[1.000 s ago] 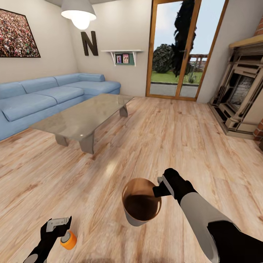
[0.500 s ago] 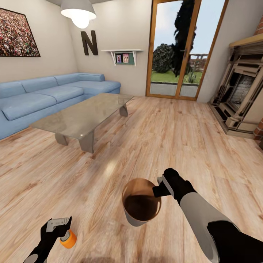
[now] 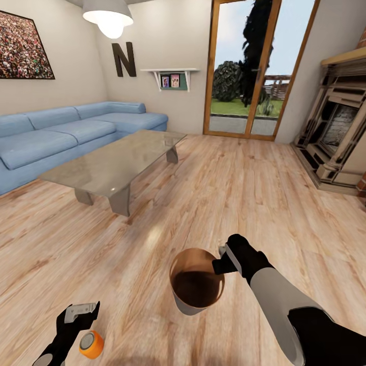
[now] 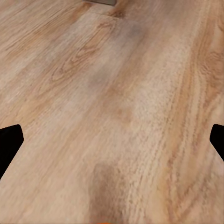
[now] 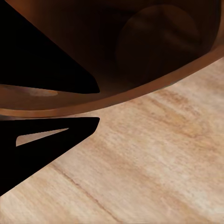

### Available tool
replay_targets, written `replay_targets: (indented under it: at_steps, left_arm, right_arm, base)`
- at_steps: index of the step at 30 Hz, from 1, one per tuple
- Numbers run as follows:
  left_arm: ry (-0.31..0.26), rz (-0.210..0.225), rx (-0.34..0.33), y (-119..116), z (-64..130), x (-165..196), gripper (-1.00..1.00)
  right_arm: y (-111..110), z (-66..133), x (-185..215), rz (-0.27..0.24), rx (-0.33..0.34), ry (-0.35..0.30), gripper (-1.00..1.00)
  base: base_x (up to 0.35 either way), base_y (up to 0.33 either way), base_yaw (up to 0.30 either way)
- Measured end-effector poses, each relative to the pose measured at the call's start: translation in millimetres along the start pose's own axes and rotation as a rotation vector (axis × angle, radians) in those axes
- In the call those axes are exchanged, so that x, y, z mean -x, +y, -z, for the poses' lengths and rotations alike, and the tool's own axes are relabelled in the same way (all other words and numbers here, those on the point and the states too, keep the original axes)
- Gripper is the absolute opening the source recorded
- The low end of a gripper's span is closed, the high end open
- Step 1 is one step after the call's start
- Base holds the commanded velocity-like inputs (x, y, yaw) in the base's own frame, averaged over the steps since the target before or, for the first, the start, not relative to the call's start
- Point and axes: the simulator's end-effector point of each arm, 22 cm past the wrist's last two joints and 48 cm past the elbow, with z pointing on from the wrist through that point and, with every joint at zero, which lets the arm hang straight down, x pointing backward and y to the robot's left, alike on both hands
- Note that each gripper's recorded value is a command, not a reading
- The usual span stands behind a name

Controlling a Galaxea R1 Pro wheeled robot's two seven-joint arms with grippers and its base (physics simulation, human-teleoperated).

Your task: Put the three can of soda from the living room inside the tash can in the kitchen.

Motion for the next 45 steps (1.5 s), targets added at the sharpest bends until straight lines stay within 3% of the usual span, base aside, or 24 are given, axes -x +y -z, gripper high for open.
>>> replay_targets:
  at_steps: [6,9,12,16,24,29,40,45]
  left_arm:
    - [0.008,0.0,0.001,1,0.0,-2,1.0]
    - [0.04,0.003,0.004,2,0.8,-11,1.0]
    - [0.165,0.009,0.007,3,7.0,-48,1.0]
    - [0.239,0.014,-0.007,0,11.6,-80,1.0]
    - [0.173,0.005,-0.03,-3,14.3,-105,1.0]
    - [0.187,0.006,-0.054,-6,16.1,-117,1.0]
    - [0.185,0.007,-0.071,-7,16.2,-116,1.0]
    - [0.185,0.008,-0.078,-9,16.3,-116,1.0]
  right_arm:
    - [3,0.0,0,-0.002,0.006,-0.001,-1.0]
    - [2,-0.1,0,0.0,0.003,0.0,-1.0]
    - [2,-0.3,0,-0.002,0.005,0.001,-1.0]
    - [2,-6.8,-3,-0.001,0.005,0.001,-1.0]
    - [2,-23.9,-11,-0.001,0.005,0.001,-1.0]
    - [2,-35.4,-15,-0.001,0.007,0.021,-1.0]
    - [3,-35.3,-15,0.011,-0.005,0.021,-1.0]
    - [10,-35.4,-15,-0.007,0.025,0.02,-1.0]
  base:
    - [0.005,0.001,0.0]
    - [0.001,0.0,0.0]
    - [0.0,0.0,0.0]
    - [0.0,0.0,0.0]
    - [0.0,0.0,0.0]
    - [0.0,0.0,0.0]
    - [0.0,0.094,0.0]
    - [0.0,0.214,0.0]
